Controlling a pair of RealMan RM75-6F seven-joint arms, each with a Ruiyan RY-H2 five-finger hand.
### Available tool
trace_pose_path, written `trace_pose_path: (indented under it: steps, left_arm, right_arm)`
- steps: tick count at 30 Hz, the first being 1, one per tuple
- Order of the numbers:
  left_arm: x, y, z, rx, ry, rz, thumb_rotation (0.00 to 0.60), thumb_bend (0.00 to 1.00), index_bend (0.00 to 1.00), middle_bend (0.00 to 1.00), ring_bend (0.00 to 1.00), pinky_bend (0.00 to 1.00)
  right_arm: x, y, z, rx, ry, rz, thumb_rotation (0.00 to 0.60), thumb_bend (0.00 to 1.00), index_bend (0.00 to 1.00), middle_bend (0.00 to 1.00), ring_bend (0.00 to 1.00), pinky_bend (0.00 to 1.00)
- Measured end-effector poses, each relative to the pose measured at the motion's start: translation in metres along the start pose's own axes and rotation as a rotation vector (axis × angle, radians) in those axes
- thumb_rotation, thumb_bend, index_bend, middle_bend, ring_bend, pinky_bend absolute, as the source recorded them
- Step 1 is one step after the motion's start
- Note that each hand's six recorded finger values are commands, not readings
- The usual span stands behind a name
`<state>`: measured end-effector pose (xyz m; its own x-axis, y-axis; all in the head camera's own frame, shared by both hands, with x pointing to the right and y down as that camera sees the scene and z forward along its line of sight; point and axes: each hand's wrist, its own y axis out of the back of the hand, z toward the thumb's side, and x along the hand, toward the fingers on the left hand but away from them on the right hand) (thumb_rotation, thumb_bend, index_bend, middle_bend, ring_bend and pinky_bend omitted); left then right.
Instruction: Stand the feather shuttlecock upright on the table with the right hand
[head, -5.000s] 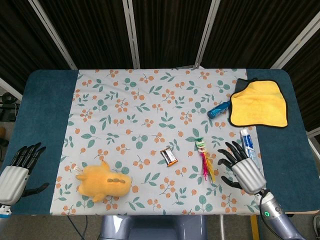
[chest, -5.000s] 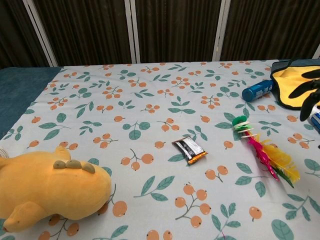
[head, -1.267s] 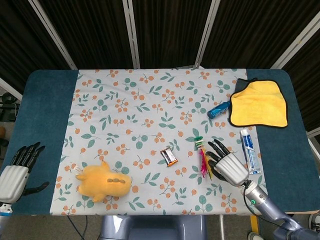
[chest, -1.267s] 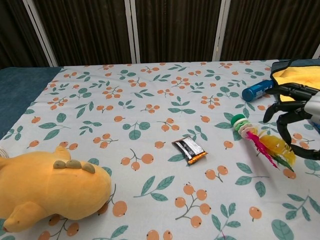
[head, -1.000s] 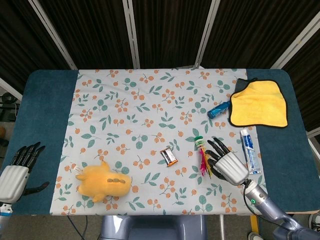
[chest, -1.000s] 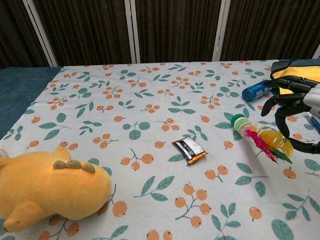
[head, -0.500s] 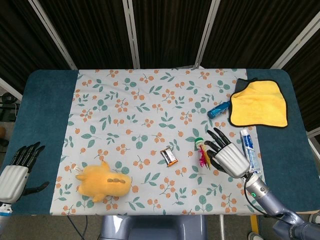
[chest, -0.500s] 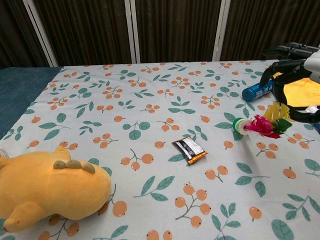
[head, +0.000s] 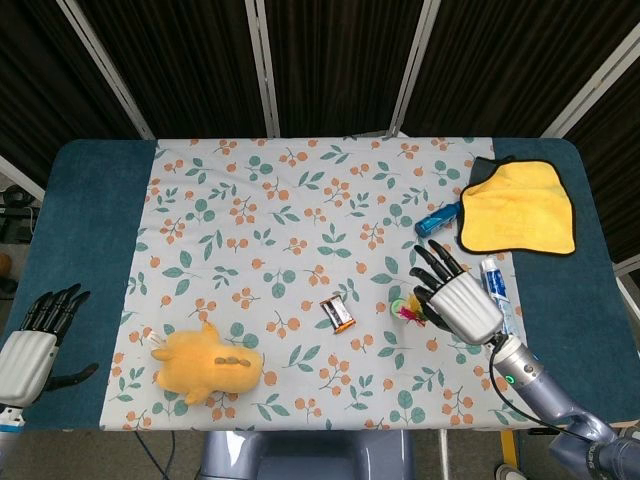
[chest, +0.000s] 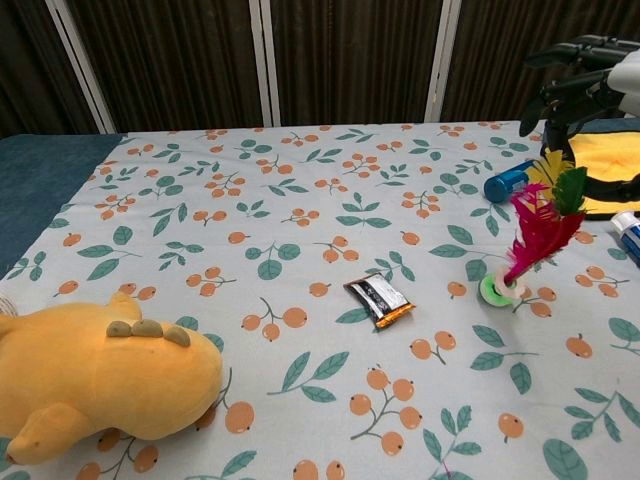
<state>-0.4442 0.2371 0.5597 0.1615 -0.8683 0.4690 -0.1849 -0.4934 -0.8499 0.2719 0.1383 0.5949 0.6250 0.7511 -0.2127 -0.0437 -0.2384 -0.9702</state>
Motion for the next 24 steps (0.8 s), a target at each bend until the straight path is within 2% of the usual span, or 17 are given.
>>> trace_pose_path:
  steps: [8, 18, 24]
  left_arm:
    - [0.0, 0.0, 0.0, -0.004, 0.0, -0.001, 0.599, 0.18, 0.0, 0.0, 0.0, 0.0]
    - [0.0, -0.001, 0.0, 0.001, 0.0, -0.003, 0.598, 0.18, 0.0, 0.0, 0.0, 0.0]
    - [0.0, -0.001, 0.0, 0.0, 0.0, -0.005, 0.597, 0.18, 0.0, 0.0, 0.0, 0.0]
  right_arm:
    - [-0.001, 0.009, -0.01, 0.052, -0.012, 0.014, 0.6, 0.41, 0.7, 0.31, 0.0, 0.0]
    - [0.008, -0.001, -0.015, 0.075, -0.025, 0.059, 0.6, 0.42, 0.7, 0.31, 0.01, 0.0]
    - [0.006, 0.0, -0.017, 0.074, -0.035, 0.053, 0.6, 0.41, 0.7, 0.31, 0.01, 0.0]
